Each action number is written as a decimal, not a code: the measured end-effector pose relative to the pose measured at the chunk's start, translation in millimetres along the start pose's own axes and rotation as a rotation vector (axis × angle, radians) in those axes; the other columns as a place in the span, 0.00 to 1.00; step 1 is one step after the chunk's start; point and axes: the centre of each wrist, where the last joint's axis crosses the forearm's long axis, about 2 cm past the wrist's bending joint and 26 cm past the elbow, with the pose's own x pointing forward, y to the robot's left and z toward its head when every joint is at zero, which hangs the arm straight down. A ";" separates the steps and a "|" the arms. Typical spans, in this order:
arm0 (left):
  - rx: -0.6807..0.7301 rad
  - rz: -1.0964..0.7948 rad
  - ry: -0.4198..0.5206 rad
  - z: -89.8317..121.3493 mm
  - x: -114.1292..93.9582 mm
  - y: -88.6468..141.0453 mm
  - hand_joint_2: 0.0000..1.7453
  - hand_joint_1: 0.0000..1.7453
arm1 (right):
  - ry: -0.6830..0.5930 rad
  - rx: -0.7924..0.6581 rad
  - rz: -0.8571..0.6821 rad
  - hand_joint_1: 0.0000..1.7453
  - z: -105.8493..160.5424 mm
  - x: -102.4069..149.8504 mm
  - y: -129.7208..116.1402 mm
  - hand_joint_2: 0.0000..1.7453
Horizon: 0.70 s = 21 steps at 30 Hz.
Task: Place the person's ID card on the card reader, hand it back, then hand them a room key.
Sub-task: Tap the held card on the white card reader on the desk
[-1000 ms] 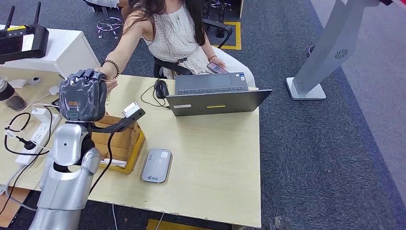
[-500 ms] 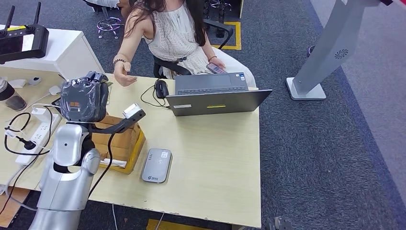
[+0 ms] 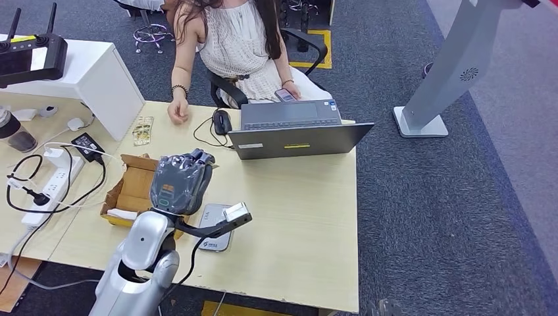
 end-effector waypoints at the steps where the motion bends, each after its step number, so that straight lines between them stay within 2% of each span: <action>1: -0.013 0.006 -0.011 1.4 5.3 -2.6 1.00 1.00 | 0.001 0.000 0.000 0.00 0.2 -0.3 -0.1 0.00; 4: -0.063 0.021 -0.027 5.1 17.7 -10.4 1.00 1.00 | 0.003 -0.003 -0.001 0.00 1.1 -1.2 -0.4 0.00; 8: -0.145 0.037 -0.002 10.1 27.8 -22.5 1.00 1.00 | 0.007 -0.009 -0.002 0.00 2.7 -2.8 -1.1 0.00; 18: -0.288 0.034 0.175 20.6 41.3 -45.3 1.00 1.00 | 0.020 -0.028 -0.002 0.00 6.8 -7.0 -2.8 0.00; 21: -0.322 0.028 0.202 23.0 42.0 -50.4 1.00 1.00 | 0.023 -0.032 -0.004 0.00 7.8 -7.9 -3.4 0.00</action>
